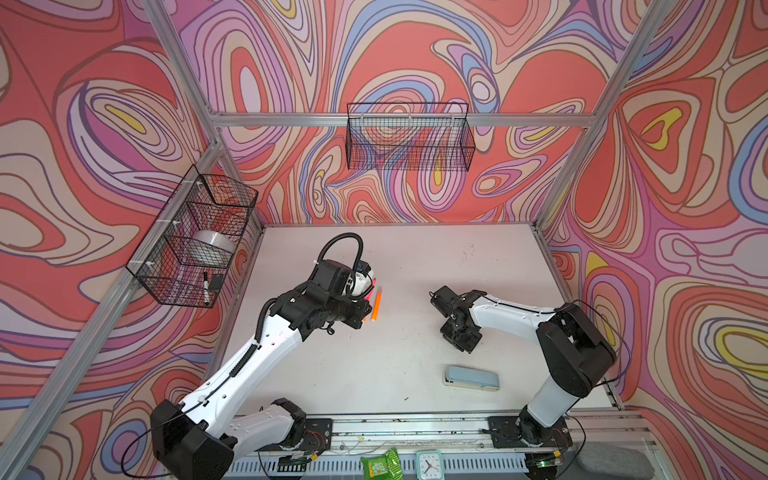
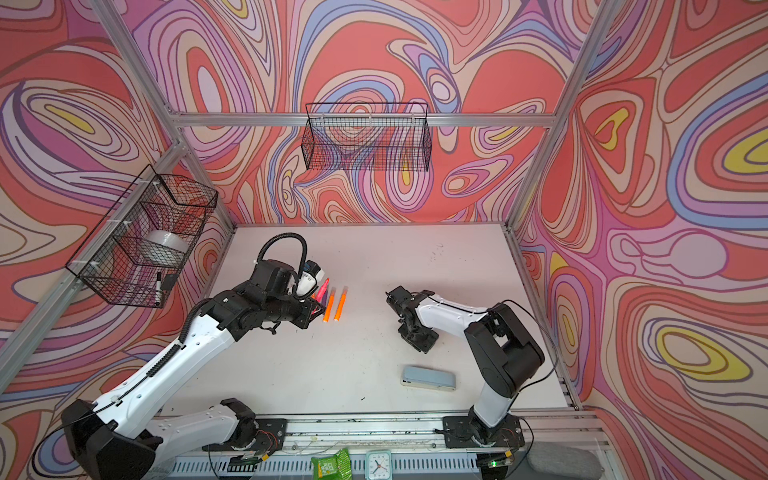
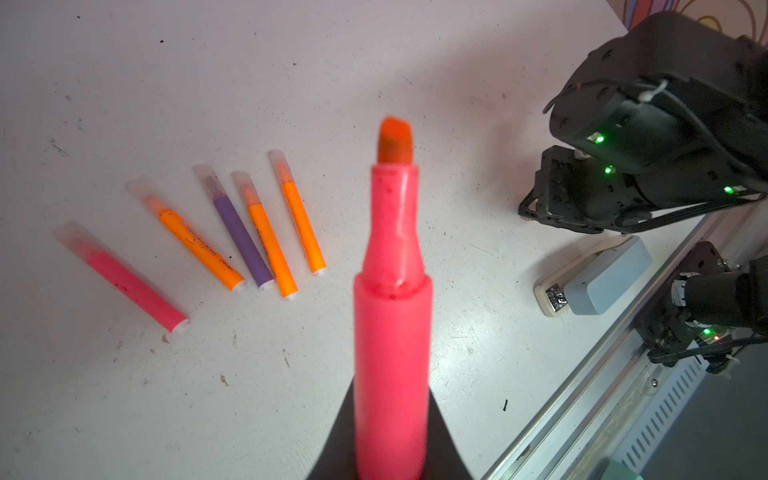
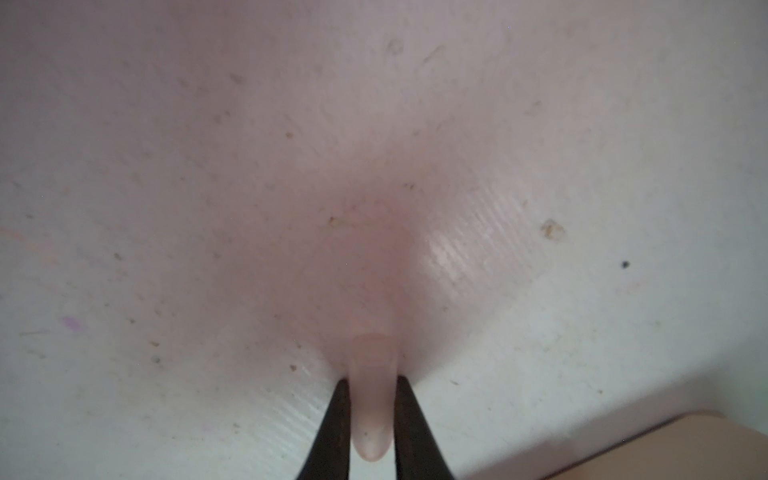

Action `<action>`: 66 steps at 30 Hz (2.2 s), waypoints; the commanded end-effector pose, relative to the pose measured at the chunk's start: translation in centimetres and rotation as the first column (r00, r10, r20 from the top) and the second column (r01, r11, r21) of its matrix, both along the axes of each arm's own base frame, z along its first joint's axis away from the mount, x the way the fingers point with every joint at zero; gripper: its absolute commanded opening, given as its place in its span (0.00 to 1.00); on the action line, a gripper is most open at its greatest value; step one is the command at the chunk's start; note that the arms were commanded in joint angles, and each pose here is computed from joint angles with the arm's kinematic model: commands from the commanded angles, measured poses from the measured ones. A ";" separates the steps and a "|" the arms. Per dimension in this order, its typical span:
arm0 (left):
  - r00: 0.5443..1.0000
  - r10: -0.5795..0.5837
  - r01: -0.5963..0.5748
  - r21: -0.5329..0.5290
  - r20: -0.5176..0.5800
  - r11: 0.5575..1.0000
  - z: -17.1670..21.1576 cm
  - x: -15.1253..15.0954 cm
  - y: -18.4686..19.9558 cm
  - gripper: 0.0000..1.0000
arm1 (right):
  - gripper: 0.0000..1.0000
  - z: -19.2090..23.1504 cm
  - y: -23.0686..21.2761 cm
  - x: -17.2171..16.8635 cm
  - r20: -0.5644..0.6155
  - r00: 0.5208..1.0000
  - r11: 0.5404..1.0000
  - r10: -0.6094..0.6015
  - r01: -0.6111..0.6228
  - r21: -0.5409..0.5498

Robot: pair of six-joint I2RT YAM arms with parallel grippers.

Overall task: Insert the pens into the pen caps
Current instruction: 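Lift the cap with the right gripper toward the upright pink marker, then align the cap over the pink marker tip with the right gripper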

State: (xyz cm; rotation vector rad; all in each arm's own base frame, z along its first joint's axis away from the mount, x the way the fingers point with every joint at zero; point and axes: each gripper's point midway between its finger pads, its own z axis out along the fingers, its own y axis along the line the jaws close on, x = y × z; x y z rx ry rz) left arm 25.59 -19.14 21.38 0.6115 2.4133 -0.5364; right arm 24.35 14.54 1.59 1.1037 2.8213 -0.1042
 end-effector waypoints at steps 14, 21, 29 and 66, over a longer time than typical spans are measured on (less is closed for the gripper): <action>1.000 0.001 0.005 -0.228 0.024 0.974 7.2 0.3 -2.7 0.00 | 0.06 14.9 3.9 9.6 0.389 0.914 0.990 0.112 -0.137 0.036; 0.996 -0.079 0.062 -0.336 -0.037 0.940 8.2 -0.2 -5.0 0.00 | 0.03 28.4 8.6 14.6 0.708 0.693 0.940 0.136 -0.315 0.128; 0.989 -0.083 0.037 -0.343 -0.122 0.938 7.1 0.1 -5.4 0.00 | 0.00 33.1 12.3 13.9 0.819 0.567 0.845 0.091 -0.479 0.238; 0.986 -0.097 0.034 -0.404 -0.138 0.914 7.8 2.1 -6.7 0.00 | 0.00 33.1 18.2 11.3 0.834 0.545 0.721 0.085 -0.612 0.327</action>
